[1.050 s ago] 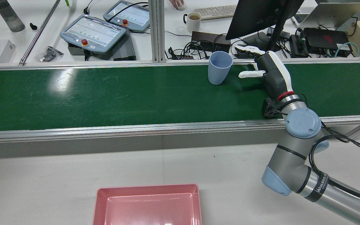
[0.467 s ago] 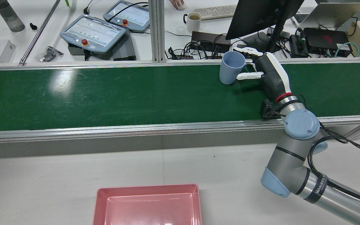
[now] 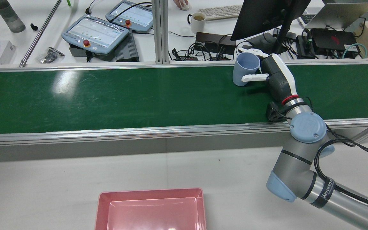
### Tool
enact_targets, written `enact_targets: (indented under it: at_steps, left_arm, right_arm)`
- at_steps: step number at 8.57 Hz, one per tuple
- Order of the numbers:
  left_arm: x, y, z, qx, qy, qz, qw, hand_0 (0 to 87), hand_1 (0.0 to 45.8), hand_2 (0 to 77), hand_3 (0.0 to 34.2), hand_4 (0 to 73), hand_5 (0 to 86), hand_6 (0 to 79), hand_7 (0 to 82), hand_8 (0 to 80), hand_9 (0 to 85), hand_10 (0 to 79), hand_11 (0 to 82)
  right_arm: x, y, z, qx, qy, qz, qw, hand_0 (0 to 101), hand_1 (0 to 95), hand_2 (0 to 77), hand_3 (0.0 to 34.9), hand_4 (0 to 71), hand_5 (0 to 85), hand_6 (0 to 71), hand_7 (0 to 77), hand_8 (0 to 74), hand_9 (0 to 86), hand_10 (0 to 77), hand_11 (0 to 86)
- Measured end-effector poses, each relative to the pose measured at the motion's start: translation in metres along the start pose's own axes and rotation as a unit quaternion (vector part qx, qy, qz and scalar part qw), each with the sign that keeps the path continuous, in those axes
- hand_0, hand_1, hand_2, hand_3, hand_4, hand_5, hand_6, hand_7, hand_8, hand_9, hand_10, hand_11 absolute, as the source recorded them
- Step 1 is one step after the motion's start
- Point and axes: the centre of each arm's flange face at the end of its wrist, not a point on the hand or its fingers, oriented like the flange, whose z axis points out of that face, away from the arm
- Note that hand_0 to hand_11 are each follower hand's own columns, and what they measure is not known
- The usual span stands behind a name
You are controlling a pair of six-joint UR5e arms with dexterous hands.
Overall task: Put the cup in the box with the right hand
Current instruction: 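Close the right hand fingers around the blue cup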
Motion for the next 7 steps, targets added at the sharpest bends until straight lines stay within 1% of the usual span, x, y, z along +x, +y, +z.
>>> enact_targets:
  at_steps: [1, 2, 3, 4, 5, 6, 7]
  left_arm:
    - [0.0, 0.0, 0.0, 0.0, 0.0, 0.0, 1.0, 0.0, 0.5, 0.5, 0.0, 0.0, 0.0, 0.0, 0.0, 0.0, 0.0, 0.0, 0.0]
    - [0.0, 0.0, 0.0, 0.0, 0.0, 0.0, 1.0, 0.0, 0.5, 0.5, 0.0, 0.0, 0.0, 0.0, 0.0, 0.0, 0.0, 0.0, 0.0]
    - [0.0, -0.0001, -0.0001, 0.0, 0.0, 0.0, 1.0, 0.0, 0.5, 0.5, 0.0, 0.0, 0.0, 0.0, 0.0, 0.0, 0.0, 0.0, 0.0]
    - [0.0, -0.0001, -0.0001, 0.001, 0.0, 0.0, 1.0, 0.0, 0.5, 0.5, 0.0, 0.0, 0.0, 0.0, 0.0, 0.0, 0.0, 0.0, 0.0]
    - [0.0, -0.0001, -0.0001, 0.001, 0.0, 0.0, 1.0, 0.0, 0.5, 0.5, 0.0, 0.0, 0.0, 0.0, 0.0, 0.0, 0.0, 0.0, 0.0]
    - [0.0, -0.0001, -0.0001, 0.001, 0.0, 0.0, 1.0, 0.0, 0.5, 0.5, 0.0, 0.0, 0.0, 0.0, 0.0, 0.0, 0.0, 0.0, 0.0]
    - [0.0, -0.0004, 0.0, 0.001, 0.0, 0.0, 1.0, 0.0, 0.5, 0.5, 0.0, 0.0, 0.0, 0.0, 0.0, 0.0, 0.0, 0.0, 0.0]
  right_arm:
    - [-0.0002, 0.0, 0.0001, 0.0, 0.0, 0.0, 1.0, 46, 1.1, 1.6, 0.0, 18.5, 1.6, 8.2, 42.0, 9.3, 20.2, 0.0, 0.5]
    - [-0.0006, 0.0002, 0.0003, 0.0, -0.001, 0.0, 1.0, 46, 1.1, 1.6, 0.0, 18.5, 1.6, 9.8, 47.5, 10.4, 22.9, 0.0, 0.5]
    - [-0.001, 0.0003, 0.0003, 0.0, -0.002, 0.0, 1.0, 46, 1.1, 1.6, 0.0, 22.4, 1.6, 12.5, 59.5, 14.2, 28.9, 0.0, 0.5]
    - [-0.0012, 0.0, 0.0002, 0.001, -0.001, -0.001, 1.0, 38, 2.2, 4.4, 0.2, 12.5, 3.8, 21.8, 69.8, 24.5, 37.6, 4.4, 0.5]
    - [-0.0012, -0.0004, 0.0, 0.002, -0.001, -0.004, 1.0, 46, 1.1, 19.1, 0.1, 13.6, 7.1, 29.5, 70.4, 33.3, 46.9, 10.4, 1.1]
    - [-0.0012, -0.001, -0.0002, 0.003, 0.0, -0.008, 1.0, 48, 3.8, 24.0, 0.2, 15.8, 9.3, 33.3, 69.8, 40.9, 54.0, 17.5, 14.7]
    - [-0.0013, -0.0012, -0.0004, 0.003, 0.0, -0.012, 0.9999, 47, 5.4, 27.3, 0.0, 10.9, 9.8, 35.5, 69.3, 43.1, 60.5, 22.4, 26.2]
